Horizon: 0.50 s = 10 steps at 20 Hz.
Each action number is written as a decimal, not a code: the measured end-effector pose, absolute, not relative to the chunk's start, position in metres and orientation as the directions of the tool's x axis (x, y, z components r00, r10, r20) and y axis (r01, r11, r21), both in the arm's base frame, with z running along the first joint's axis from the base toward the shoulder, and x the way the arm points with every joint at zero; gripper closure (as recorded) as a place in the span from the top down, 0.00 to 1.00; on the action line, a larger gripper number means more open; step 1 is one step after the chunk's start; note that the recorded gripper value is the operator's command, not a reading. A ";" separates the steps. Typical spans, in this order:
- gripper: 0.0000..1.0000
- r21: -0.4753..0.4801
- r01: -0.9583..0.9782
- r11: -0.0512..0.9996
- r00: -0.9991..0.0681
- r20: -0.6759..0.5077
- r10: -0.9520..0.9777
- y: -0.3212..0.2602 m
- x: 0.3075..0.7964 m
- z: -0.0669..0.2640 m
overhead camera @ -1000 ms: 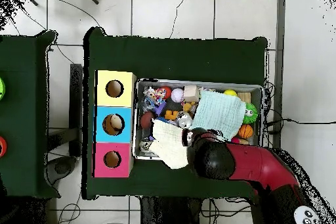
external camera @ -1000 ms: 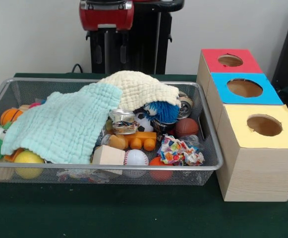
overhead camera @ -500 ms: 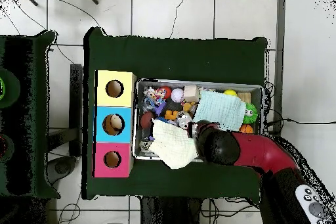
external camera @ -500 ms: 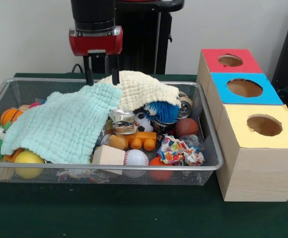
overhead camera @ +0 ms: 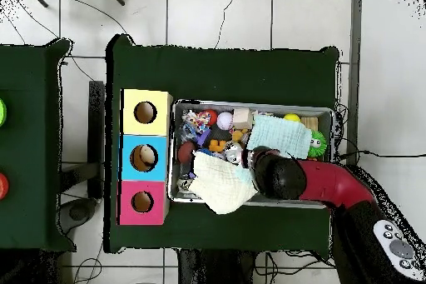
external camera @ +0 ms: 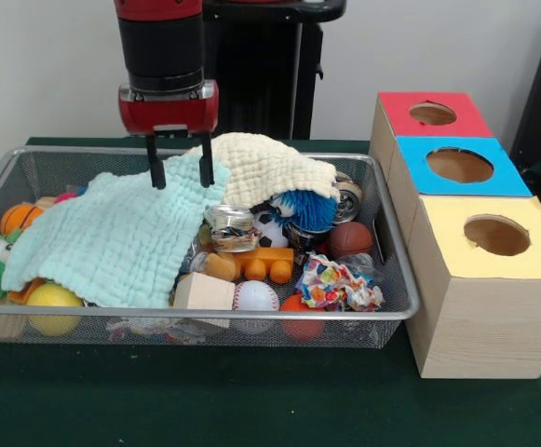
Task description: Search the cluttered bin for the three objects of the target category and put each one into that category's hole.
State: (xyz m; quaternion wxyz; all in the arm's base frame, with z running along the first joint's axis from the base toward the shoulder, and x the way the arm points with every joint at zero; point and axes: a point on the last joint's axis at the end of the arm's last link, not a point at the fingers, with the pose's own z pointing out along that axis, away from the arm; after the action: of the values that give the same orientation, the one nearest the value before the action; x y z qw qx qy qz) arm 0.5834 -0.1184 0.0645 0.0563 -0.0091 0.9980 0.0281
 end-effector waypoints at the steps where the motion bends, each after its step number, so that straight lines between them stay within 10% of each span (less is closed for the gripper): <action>1: 1.00 0.054 -0.021 0.998 -0.993 -0.115 -0.015 -0.120 0.585 0.063; 10: 1.00 0.050 -0.004 0.999 -0.993 -0.119 0.002 -0.134 0.607 0.054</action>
State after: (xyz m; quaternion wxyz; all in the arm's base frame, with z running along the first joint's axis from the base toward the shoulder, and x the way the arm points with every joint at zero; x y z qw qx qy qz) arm 0.6071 -0.1343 0.0540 0.0598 -0.0005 0.9979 0.0250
